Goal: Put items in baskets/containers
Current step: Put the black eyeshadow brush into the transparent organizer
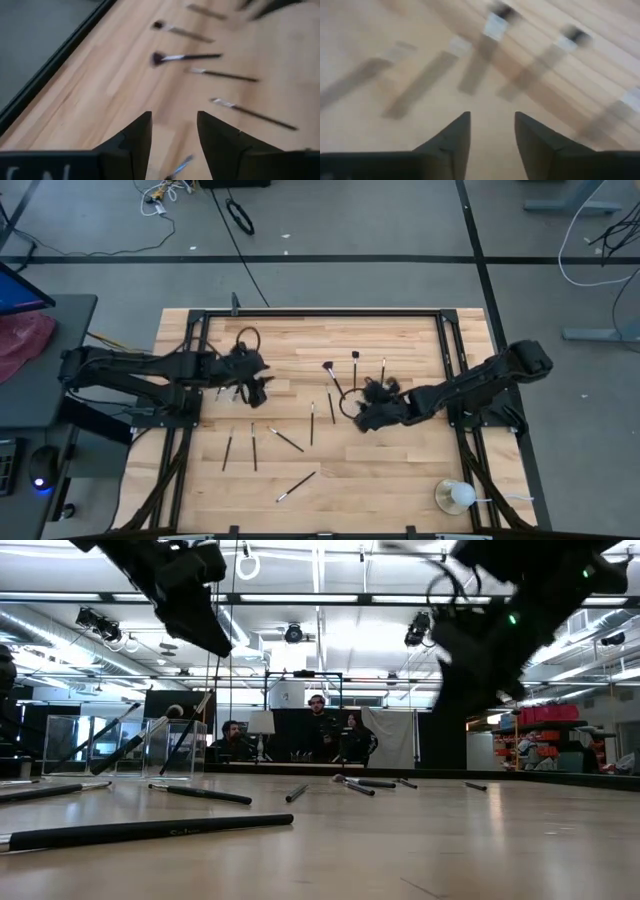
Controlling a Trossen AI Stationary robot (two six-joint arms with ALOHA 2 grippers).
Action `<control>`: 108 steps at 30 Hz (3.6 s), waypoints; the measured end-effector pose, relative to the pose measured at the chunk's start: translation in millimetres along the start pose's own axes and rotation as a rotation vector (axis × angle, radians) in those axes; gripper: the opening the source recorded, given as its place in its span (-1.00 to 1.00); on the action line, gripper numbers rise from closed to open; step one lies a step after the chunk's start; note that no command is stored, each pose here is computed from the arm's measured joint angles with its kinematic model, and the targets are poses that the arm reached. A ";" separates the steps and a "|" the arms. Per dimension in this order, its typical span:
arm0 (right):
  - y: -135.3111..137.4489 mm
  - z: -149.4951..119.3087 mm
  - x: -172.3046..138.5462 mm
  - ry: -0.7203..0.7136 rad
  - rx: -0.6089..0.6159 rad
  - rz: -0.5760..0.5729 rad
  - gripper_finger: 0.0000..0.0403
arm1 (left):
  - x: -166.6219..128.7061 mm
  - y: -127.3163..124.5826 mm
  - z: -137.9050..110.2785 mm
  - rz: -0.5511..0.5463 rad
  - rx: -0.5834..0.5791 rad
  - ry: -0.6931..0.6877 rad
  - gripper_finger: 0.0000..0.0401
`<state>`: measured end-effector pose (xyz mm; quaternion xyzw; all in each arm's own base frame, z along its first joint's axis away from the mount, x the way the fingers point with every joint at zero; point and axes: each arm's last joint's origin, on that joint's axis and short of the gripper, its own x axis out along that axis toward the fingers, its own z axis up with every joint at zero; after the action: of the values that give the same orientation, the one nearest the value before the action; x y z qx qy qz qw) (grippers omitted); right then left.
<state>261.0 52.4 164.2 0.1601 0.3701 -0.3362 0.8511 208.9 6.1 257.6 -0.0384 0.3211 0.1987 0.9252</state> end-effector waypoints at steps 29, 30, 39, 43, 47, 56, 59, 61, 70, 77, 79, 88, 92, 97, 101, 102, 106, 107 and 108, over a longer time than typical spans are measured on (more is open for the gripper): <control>-80.2 -51.0 76.1 -0.061 0.229 -0.341 -0.35 | 12.5 -42.8 -48.0 -0.241 0.073 -0.265 -0.18; -80.2 -50.9 76.2 -0.058 0.221 -0.339 -0.41 | 12.4 -42.8 -47.9 -0.242 0.072 -0.266 -0.18; -78.5 -52.4 74.9 -0.044 0.135 -0.334 -0.94 | 12.5 -42.8 -47.9 -0.242 0.072 -0.266 -0.18; -74.5 -51.3 63.8 -0.056 0.134 -0.284 -0.94 | 12.4 -42.9 -48.0 -0.242 0.072 -0.265 -0.18; -61.4 -43.4 47.9 -0.098 0.142 -0.133 -0.97 | 12.4 -43.0 -47.9 -0.240 0.087 -0.268 -0.18; -4.5 -8.4 6.0 -0.534 0.057 0.339 -0.97 | 25.9 -56.3 -41.9 -0.289 0.173 -0.364 -0.18; 11.3 -1.7 -10.5 -0.702 -0.013 0.525 -0.97 | 35.9 -65.2 -38.0 -0.351 0.204 -0.440 -0.18; 21.9 1.2 -18.9 -0.779 -0.068 0.621 -0.97 | 42.9 -70.0 -35.2 -0.393 0.235 -0.503 -0.18; 69.7 17.3 -19.0 -0.890 -0.246 0.676 -0.97 | 56.8 -70.9 -16.9 -0.543 0.203 -0.831 0.13; 78.6 24.8 -14.4 -0.916 -0.268 0.651 -0.97 | 51.2 -71.6 -12.7 -0.618 0.183 -0.898 0.27; 78.4 25.3 -14.2 -0.917 -0.266 0.651 -0.97 | 50.7 -71.5 -11.1 -0.616 0.180 -0.907 0.19; 78.3 25.6 -14.6 -0.920 -0.262 0.653 -0.96 | 49.8 -74.9 0.5 -0.615 0.178 -0.918 -0.30; 78.4 25.5 -14.6 -0.919 -0.262 0.654 -0.96 | 50.2 -75.0 0.3 -0.612 0.181 -0.914 -0.56; 78.6 25.2 -14.4 -0.916 -0.266 0.656 -0.96 | 51.9 -75.4 -1.2 -0.609 0.192 -0.892 -0.89; 78.2 24.1 -12.8 -0.892 -0.279 0.629 -0.88 | 54.0 -75.9 -3.2 -0.610 0.197 -0.858 -0.91; 77.5 24.2 -12.9 -0.882 -0.282 0.609 -0.85 | 53.8 -75.4 -3.4 -0.606 0.198 -0.844 -0.90; 71.0 30.0 -19.6 -0.843 -0.236 0.511 -0.65 | 44.4 -69.0 -3.1 -0.556 0.197 -0.743 -0.91; 69.4 30.3 -19.7 -0.821 -0.231 0.487 -0.61 | 39.6 -65.9 -3.0 -0.536 0.191 -0.708 -0.91; 67.9 29.7 -19.4 -0.796 -0.233 0.464 -0.56 | 33.5 -62.4 -1.3 -0.514 0.183 -0.672 -0.92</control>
<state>313.7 94.8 200.1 0.0008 0.0049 -0.1285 0.9917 256.6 -40.0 232.6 0.0319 -0.0018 -0.0661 0.9973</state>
